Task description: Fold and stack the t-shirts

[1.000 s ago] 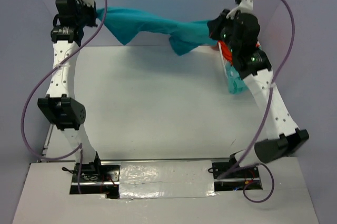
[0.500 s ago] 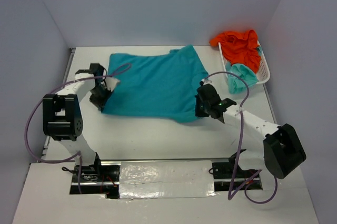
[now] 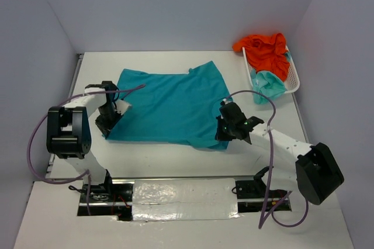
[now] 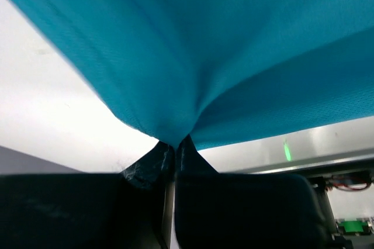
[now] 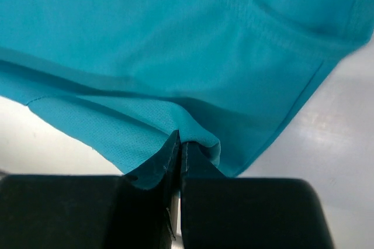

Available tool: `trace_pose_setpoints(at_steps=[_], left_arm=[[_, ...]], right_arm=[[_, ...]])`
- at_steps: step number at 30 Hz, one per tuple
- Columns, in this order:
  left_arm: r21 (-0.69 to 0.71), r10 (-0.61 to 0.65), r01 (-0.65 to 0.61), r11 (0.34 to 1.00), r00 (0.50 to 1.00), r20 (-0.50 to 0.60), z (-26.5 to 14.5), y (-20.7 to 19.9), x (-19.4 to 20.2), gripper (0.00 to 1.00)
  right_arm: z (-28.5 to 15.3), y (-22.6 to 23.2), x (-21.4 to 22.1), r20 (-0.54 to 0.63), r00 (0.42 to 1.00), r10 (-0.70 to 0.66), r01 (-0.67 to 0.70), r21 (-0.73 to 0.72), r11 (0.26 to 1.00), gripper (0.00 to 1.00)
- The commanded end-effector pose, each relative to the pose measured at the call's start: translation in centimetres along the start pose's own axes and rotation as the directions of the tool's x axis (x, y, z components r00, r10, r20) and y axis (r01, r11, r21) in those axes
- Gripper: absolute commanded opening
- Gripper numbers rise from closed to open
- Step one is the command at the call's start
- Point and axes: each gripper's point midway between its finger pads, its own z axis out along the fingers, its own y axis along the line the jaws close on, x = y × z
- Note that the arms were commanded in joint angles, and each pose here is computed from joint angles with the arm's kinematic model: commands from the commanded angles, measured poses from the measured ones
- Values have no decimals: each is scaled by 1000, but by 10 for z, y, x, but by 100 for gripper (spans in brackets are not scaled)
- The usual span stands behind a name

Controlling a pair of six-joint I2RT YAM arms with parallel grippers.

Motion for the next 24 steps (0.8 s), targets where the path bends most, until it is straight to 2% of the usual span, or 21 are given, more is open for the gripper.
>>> trace_pose_setpoints(at_steps=[1, 4, 7, 8, 10, 11, 13, 14, 15, 17, 18, 20, 21, 22, 23, 24], left_arm=[[-15, 23, -24, 1000, 998, -66, -15, -4, 27, 10], [-9, 14, -15, 1000, 998, -66, -20, -7, 30, 8], [-15, -8, 8, 1000, 1000, -3, -28, -3, 16, 15], [-41, -18, 19, 999, 1000, 26, -29, 3, 8, 30], [-95, -39, 43, 995, 998, 48, -33, 15, 0, 47], [-169, -47, 54, 984, 998, 49, -35, 30, -2, 59], [-278, -50, 66, 958, 997, 65, -43, 50, 4, 61], [-345, -49, 76, 935, 995, 87, -50, 63, 6, 70], [-476, -39, 110, 873, 987, 156, -72, 90, 5, 73], [-575, 11, 143, 806, 967, 256, -101, 110, -2, 73], [-625, 129, 132, 769, 926, 355, -130, 114, -17, 71], [-610, 322, -11, 792, 857, 403, -139, 91, -35, 61], [-555, 492, -223, 801, 774, 399, -125, 55, -43, 57], [-534, 552, -308, 787, 738, 388, -121, 43, -45, 55], [-470, 593, -406, 784, 714, 373, -96, 24, -38, 55], [-429, 689, -545, 720, 637, 347, -81, 5, -32, 55]], right_arm=[[-14, 0, 27, -65, 998, 23, -24, -24, 999, 0], [-23, 1, 28, -66, 998, 18, -21, -36, 999, 0], [-26, 9, 16, -43, 999, -7, 4, -56, 998, 0], [-25, 13, 9, -35, 999, -7, 5, -61, 998, 0], [-17, 14, 10, -68, 998, -16, 12, -53, 999, 0], [-13, 15, 10, -80, 997, -17, 13, -50, 999, 0], [-12, 15, 10, -80, 997, -15, 10, -53, 999, 0], [-12, 14, 12, -80, 997, -11, 7, -52, 999, 0], [-14, 15, 12, -69, 998, -11, 7, -58, 998, 0], [-16, 15, 11, -56, 998, -12, 8, -62, 998, 0], [-16, 14, 10, -51, 999, -10, 7, -61, 998, 0], [-17, 15, 6, -39, 999, -19, 17, -59, 998, 0], [-17, 17, 3, -32, 999, -21, 19, -63, 998, 0], [-17, 19, 1, -28, 999, -24, 22, -75, 997, 0], [-16, 20, 0, -27, 999, -26, 24, -80, 997, 0], [-15, 22, 0, -24, 999, -31, 29, -87, 996, 0]])
